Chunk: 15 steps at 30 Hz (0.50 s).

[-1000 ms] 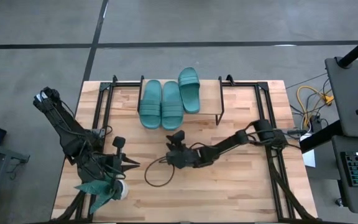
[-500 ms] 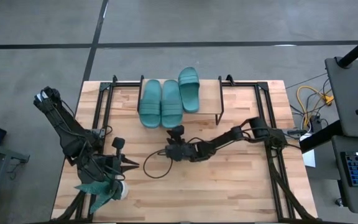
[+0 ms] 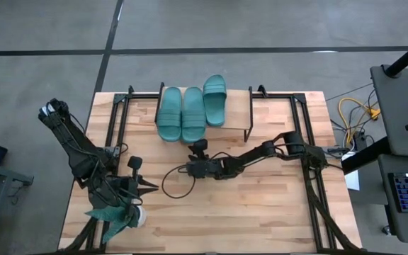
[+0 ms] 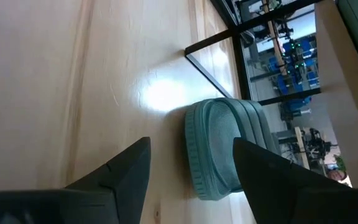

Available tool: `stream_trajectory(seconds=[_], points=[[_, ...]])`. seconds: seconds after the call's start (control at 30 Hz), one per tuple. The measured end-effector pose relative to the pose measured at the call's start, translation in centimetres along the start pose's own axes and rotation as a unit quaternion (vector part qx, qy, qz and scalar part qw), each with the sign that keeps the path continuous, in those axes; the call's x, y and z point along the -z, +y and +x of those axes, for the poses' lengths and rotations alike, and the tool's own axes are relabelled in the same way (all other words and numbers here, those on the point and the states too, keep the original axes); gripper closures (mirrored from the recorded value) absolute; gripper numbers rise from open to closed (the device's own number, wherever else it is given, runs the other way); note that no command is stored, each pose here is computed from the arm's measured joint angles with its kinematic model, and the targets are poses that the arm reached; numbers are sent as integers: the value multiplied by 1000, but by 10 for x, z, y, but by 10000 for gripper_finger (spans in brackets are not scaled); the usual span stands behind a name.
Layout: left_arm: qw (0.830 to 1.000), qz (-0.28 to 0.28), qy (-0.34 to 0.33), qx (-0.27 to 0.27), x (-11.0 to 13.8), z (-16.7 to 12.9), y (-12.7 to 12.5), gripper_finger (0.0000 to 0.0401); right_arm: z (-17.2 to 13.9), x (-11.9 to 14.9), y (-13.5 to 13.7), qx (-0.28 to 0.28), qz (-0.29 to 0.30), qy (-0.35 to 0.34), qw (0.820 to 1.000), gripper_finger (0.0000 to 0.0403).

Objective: Pick and place slides into the shelf
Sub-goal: Put the blue slipper on the shelf

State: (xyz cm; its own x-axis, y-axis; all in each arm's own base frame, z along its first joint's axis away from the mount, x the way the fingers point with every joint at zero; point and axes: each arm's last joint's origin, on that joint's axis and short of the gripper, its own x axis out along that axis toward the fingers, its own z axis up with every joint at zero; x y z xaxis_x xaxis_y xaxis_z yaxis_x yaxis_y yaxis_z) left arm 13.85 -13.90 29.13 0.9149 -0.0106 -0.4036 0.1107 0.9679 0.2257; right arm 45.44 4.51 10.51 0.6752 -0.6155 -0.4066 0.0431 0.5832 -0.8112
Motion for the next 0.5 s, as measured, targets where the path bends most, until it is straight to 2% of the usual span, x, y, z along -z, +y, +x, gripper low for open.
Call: stream_trajectory(seconds=[0.5], points=[[1000,-1,0,1,0,0,0,388,11,13,-8,-8,-11,33,999,184]])
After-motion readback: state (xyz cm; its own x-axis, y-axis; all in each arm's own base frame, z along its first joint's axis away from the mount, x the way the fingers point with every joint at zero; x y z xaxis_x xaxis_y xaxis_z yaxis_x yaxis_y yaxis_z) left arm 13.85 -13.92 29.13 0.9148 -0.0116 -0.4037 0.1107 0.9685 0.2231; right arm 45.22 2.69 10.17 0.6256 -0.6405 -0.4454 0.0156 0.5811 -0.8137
